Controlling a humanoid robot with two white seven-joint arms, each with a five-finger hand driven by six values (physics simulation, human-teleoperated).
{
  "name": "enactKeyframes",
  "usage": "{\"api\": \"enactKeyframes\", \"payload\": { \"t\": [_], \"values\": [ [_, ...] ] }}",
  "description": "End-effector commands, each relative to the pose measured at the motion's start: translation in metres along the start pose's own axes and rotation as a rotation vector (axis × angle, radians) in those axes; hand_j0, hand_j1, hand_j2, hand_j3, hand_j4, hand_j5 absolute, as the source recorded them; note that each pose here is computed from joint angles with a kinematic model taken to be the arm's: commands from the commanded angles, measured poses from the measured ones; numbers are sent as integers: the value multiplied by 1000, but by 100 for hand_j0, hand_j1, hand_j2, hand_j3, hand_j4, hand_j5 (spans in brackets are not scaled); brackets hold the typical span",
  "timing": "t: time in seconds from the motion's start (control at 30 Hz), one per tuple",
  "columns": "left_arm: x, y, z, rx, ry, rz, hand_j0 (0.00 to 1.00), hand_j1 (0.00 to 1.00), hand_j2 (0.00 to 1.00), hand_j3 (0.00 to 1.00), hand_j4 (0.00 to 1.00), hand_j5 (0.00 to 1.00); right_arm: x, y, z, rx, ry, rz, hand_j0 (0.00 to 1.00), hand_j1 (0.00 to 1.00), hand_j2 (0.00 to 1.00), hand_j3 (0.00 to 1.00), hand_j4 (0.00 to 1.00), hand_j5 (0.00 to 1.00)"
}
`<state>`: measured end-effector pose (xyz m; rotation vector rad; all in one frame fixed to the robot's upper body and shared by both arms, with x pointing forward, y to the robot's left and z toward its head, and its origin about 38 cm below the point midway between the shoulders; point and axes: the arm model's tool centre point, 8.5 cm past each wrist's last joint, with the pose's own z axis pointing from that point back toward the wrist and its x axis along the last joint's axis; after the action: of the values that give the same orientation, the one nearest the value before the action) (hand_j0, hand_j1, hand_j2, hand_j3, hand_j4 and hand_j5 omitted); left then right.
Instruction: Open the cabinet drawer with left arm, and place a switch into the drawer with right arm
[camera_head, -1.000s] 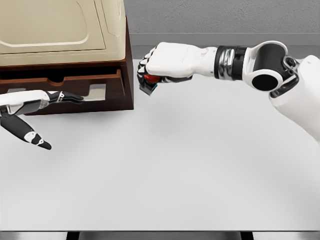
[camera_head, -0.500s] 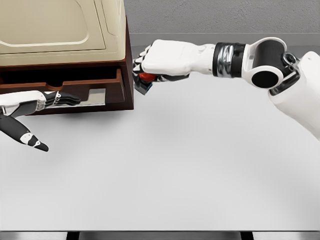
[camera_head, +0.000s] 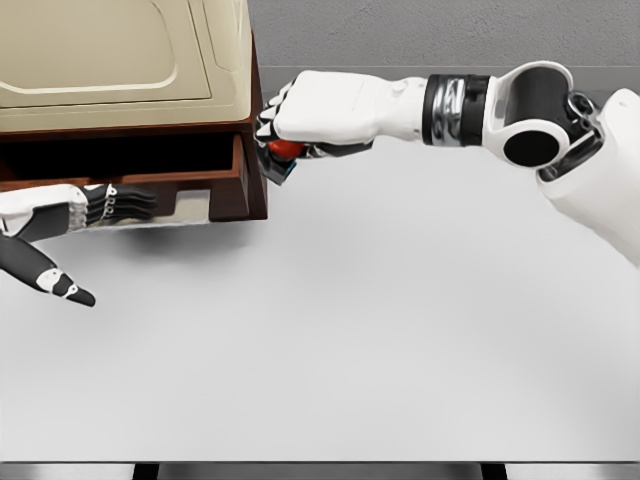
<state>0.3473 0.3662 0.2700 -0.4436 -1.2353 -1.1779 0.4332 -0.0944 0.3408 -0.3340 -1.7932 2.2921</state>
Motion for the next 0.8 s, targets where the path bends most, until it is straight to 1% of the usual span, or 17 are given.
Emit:
{"api": "enactKeyframes", "payload": {
  "t": [0.0, 0.1, 0.27, 0.33, 0.43, 0.47, 0.53, 0.67, 0.73, 0.77],
  "values": [
    [-19, -6, 1, -26, 108, -84, 100, 100, 100, 100, 100, 100, 1, 0, 0, -4, -9, -17, 48, 48, 48, 48, 48, 48],
    [-19, -6, 1, -25, 107, -85, 100, 100, 100, 100, 100, 100, 3, -4, 0, -6, -19, -10, 48, 48, 48, 48, 48, 48],
    [-19, -5, 1, -25, 113, -81, 100, 100, 100, 100, 100, 100, 5, -12, 1, -26, -41, -24, 48, 48, 48, 48, 48, 48],
    [-20, -6, 1, -25, 112, -77, 100, 100, 100, 100, 100, 100, 5, -16, 0, -29, -32, -29, 48, 48, 48, 48, 48, 48],
    [-21, -7, 1, -26, 114, -66, 100, 100, 100, 100, 100, 100, 6, -16, -7, -19, -22, -41, 48, 48, 48, 48, 48, 48],
    [-21, -7, 1, -26, 114, -66, 100, 100, 100, 100, 100, 100, 10, -19, -14, -16, -30, -41, 48, 48, 48, 48, 48, 48],
    [-21, -7, 1, -26, 114, -66, 100, 100, 100, 100, 100, 100, 12, -22, -19, -17, -31, -43, 48, 48, 48, 48, 48, 48],
    [-21, -7, 1, -27, 112, -62, 100, 100, 100, 100, 100, 100, 12, -22, -21, -12, -28, -46, 48, 48, 48, 48, 48, 48],
    [-23, -8, 0, -30, 113, -58, 100, 100, 100, 100, 100, 100, 13, -25, -23, -14, -30, -42, 48, 48, 48, 48, 48, 48],
    [-25, -10, 0, -32, 113, -48, 100, 100, 100, 100, 100, 100, 17, -27, -28, -15, -44, -38, 48, 48, 48, 48, 48, 48]
  ]
}}
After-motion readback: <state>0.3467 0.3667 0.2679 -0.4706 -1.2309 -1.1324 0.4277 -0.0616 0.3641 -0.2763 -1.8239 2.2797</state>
